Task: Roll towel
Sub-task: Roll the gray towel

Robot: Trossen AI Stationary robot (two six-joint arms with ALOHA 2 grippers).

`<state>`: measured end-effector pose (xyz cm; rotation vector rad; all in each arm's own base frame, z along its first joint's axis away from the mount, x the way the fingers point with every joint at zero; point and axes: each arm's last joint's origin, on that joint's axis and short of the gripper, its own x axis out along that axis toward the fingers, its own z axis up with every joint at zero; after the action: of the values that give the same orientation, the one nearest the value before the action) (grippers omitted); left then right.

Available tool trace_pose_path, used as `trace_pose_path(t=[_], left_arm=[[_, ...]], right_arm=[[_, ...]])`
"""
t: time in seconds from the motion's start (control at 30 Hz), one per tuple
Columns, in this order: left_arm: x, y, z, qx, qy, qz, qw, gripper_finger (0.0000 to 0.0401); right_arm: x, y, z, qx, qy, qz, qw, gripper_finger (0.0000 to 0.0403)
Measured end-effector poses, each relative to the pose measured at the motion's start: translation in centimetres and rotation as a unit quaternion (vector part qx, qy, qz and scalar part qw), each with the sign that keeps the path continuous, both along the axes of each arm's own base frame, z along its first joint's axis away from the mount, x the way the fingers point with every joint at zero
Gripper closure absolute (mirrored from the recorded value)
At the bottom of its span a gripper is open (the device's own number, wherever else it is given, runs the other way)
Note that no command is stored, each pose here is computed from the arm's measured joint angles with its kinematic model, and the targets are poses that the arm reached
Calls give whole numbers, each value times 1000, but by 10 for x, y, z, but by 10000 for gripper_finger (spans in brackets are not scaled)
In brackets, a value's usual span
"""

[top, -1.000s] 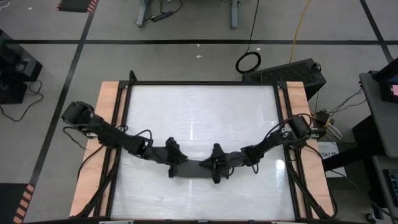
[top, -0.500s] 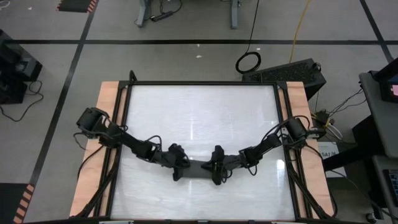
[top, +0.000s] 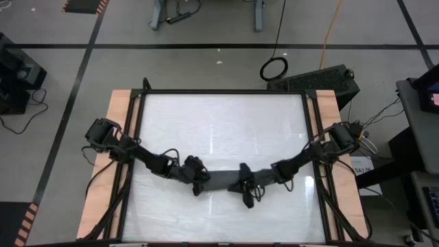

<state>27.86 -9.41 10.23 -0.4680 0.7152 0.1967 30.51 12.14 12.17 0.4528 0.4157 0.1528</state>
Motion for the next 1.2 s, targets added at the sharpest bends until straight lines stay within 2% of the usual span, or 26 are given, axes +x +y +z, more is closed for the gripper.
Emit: trace_pose_path(t=[0.2, 0.37, 0.5, 0.57, 0.7, 0.8, 1.03, 1.2], left_arm=[[4, 8, 2, 31, -9, -38, 999, 338], [6, 16, 3, 42, -8, -52, 998, 338], [9, 22, 5, 46, -14, -80, 996, 338], [10, 24, 7, 52, -19, -91, 994, 338], [11, 30, 9, 54, -22, -101, 993, 338], [12, 35, 9, 52, -22, -96, 994, 338], [14, 44, 9, 66, -21, -98, 993, 338], [15, 47, 11, 44, -24, -112, 992, 338]], right_arm=[[-39, 4, -27, 4, 37, -74, 997, 403], [-46, 1, -12, 47, -56, -72, 995, 403], [-45, 0, 6, 44, -100, -74, 991, 403], [-43, -5, 5, 32, -90, -95, 991, 403], [-43, -16, -10, 16, -21, -124, 992, 403], [-45, -19, -20, 4, 25, -114, 993, 403], [-46, -20, -33, -1, 61, -118, 991, 403], [-45, -20, -42, -2, 64, -122, 990, 403]])
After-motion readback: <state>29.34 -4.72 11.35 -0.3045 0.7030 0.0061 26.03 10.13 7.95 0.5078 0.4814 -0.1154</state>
